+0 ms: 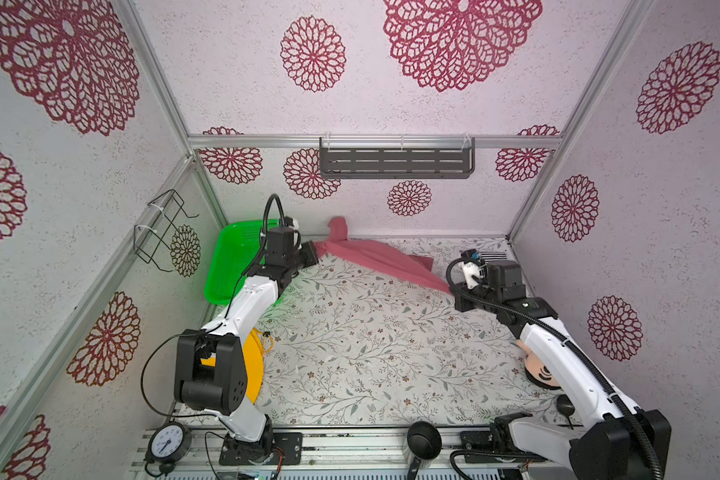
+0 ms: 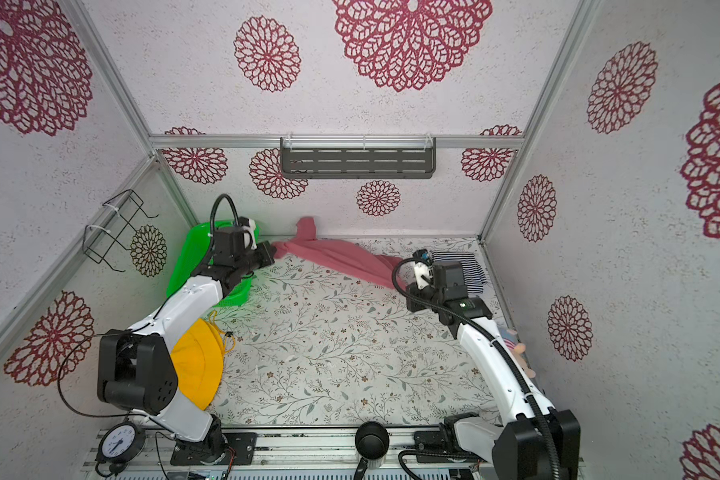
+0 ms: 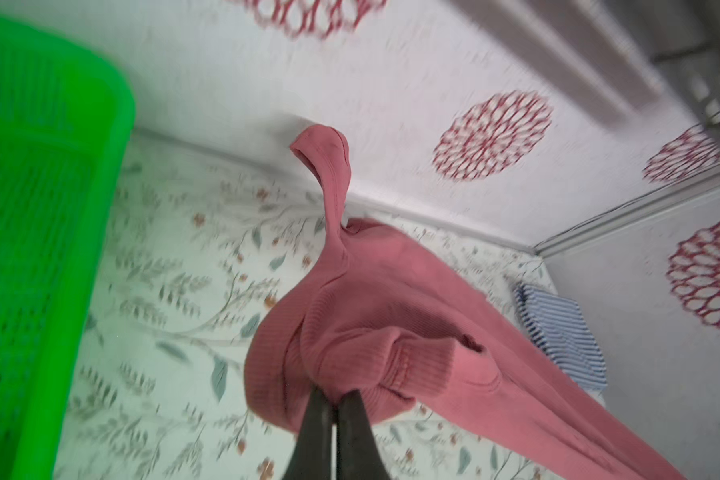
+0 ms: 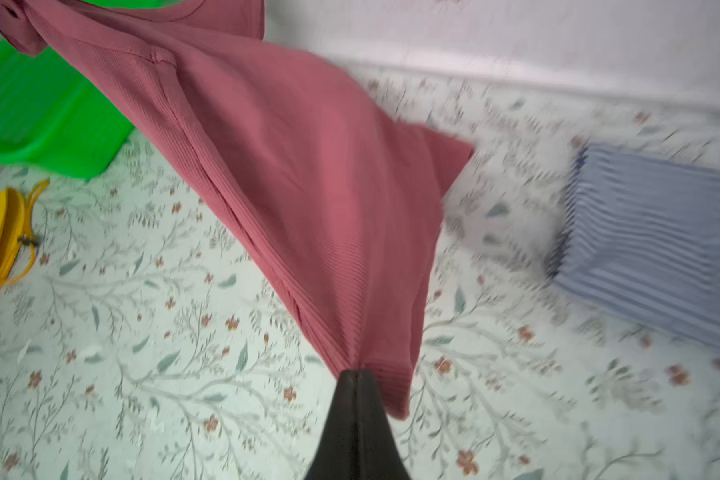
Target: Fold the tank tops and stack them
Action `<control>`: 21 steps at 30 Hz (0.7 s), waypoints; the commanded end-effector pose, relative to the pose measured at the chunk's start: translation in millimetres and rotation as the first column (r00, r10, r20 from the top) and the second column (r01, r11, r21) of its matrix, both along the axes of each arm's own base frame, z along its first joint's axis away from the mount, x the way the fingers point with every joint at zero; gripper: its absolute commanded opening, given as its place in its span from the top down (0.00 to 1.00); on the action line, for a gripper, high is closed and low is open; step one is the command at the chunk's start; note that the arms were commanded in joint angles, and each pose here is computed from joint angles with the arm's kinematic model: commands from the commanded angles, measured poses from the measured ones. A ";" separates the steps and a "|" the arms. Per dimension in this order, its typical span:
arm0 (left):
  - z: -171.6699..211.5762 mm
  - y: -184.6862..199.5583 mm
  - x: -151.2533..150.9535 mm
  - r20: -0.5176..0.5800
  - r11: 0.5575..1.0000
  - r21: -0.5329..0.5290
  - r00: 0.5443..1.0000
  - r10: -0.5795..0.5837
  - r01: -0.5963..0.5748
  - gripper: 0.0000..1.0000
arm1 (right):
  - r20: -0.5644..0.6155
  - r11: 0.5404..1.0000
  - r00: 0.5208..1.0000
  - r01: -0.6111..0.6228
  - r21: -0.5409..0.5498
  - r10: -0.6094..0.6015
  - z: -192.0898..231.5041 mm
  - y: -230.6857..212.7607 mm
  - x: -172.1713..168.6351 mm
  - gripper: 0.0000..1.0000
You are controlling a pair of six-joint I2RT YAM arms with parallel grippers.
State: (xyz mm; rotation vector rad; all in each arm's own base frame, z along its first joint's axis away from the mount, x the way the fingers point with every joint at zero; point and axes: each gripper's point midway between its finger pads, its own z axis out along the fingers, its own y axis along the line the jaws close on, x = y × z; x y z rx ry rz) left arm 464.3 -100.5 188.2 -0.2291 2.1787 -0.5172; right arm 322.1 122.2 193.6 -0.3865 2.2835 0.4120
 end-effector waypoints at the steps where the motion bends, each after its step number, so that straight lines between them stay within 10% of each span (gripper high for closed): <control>1: -6.5 12.8 -33.5 0.063 1.000 -0.014 0.998 0.017 -0.016 0.99 | -0.005 0.990 0.997 -0.081 0.119 0.082 -4.1 24.5 -33.7 1.00; 3: -27.0 22.5 -66.2 0.014 0.999 -0.014 0.999 0.047 -0.047 0.72 | -0.077 0.987 0.993 -0.074 0.142 0.085 -17.5 30.2 -57.9 0.98; 6: -38.9 35.6 -113.6 -0.050 0.996 -0.006 0.994 0.094 -0.094 0.23 | -0.145 0.977 0.988 -0.023 0.212 0.055 -18.2 29.8 -85.0 0.52; 8: -33.6 50.2 -136.2 -0.034 0.988 0.032 0.988 0.150 -0.149 0.12 | -0.145 0.981 0.989 0.022 0.195 0.007 -15.3 18.5 -91.9 0.40; 12: -3.0 69.0 -159.6 0.015 0.970 0.038 0.971 0.239 -0.239 0.16 | -0.157 0.988 0.984 0.106 0.115 -0.088 -12.4 0.0 -84.3 0.38; 17: -12.5 45.5 -148.5 -0.100 0.978 -0.040 0.975 0.199 -0.204 0.29 | -0.263 0.981 0.948 0.192 0.030 -0.177 -40.6 5.7 -54.8 0.72; 21: -47.4 16.4 -140.0 -0.232 0.988 0.072 0.961 0.148 -0.135 0.35 | -0.295 0.975 0.930 0.207 -0.078 -0.221 -60.8 17.8 -48.7 0.77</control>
